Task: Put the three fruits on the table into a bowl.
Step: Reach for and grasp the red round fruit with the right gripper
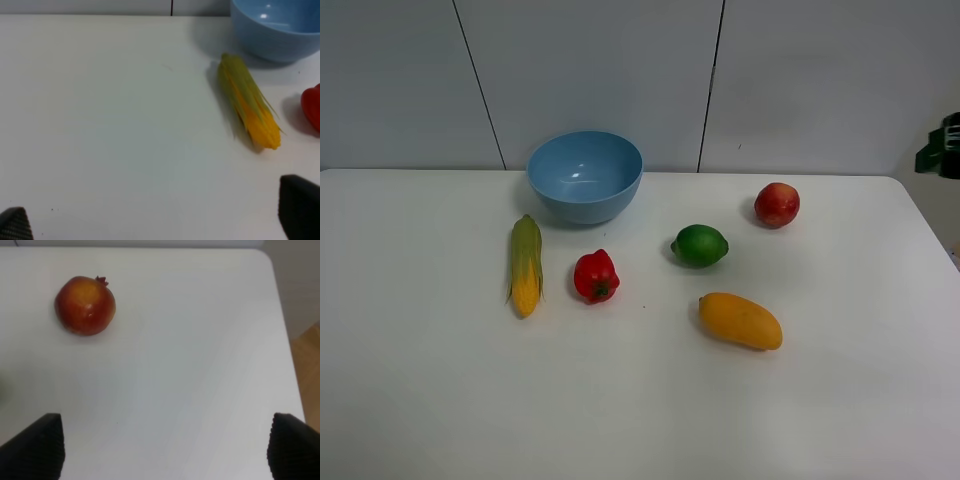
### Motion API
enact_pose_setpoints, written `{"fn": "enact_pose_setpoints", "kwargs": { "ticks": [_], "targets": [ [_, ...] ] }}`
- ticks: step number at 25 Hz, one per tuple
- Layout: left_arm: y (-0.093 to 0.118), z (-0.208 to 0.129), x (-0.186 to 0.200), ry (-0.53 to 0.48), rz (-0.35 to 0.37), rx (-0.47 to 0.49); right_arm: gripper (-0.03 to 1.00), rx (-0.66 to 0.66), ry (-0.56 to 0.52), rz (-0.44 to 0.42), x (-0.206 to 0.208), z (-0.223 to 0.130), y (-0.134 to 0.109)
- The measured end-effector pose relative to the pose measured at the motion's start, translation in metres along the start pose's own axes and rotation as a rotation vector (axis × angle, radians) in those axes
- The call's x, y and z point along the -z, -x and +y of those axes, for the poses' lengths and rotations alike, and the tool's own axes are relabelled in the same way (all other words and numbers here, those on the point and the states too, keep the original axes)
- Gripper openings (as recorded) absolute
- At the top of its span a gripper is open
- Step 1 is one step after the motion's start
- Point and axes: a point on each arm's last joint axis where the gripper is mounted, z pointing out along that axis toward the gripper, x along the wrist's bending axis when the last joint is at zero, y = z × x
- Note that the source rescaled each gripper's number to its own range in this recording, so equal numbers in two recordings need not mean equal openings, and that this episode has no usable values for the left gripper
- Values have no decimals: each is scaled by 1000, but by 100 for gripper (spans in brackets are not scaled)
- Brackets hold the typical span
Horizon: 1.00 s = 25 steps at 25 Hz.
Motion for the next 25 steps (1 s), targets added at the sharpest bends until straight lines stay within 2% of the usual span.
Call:
{"fn": "enact_pose_setpoints", "kwargs": {
  "ticks": [3,4,7,8,9,14,17,18,25],
  "targets": [
    [0,0,0,0,0,0,47,0,-41,-2,-50,21,-1],
    [0,0,0,0,0,0,53,0,-41,-2,-65,26,-1],
    [0,0,0,0,0,0,83,-13,-39,6,-104,38,-2],
    [0,0,0,0,0,0,91,-29,-48,13,-123,39,-3],
    [0,0,0,0,0,0,94,-43,-63,21,-140,38,-4],
    [0,0,0,0,0,0,99,-46,-112,53,-198,34,-19],
    [0,0,0,0,0,0,99,-9,-161,84,-240,28,-40],
    [0,0,0,0,0,0,99,14,-177,105,-263,27,-55],
    [0,0,0,0,0,0,100,40,-248,145,-308,15,-88]
  ]
}}
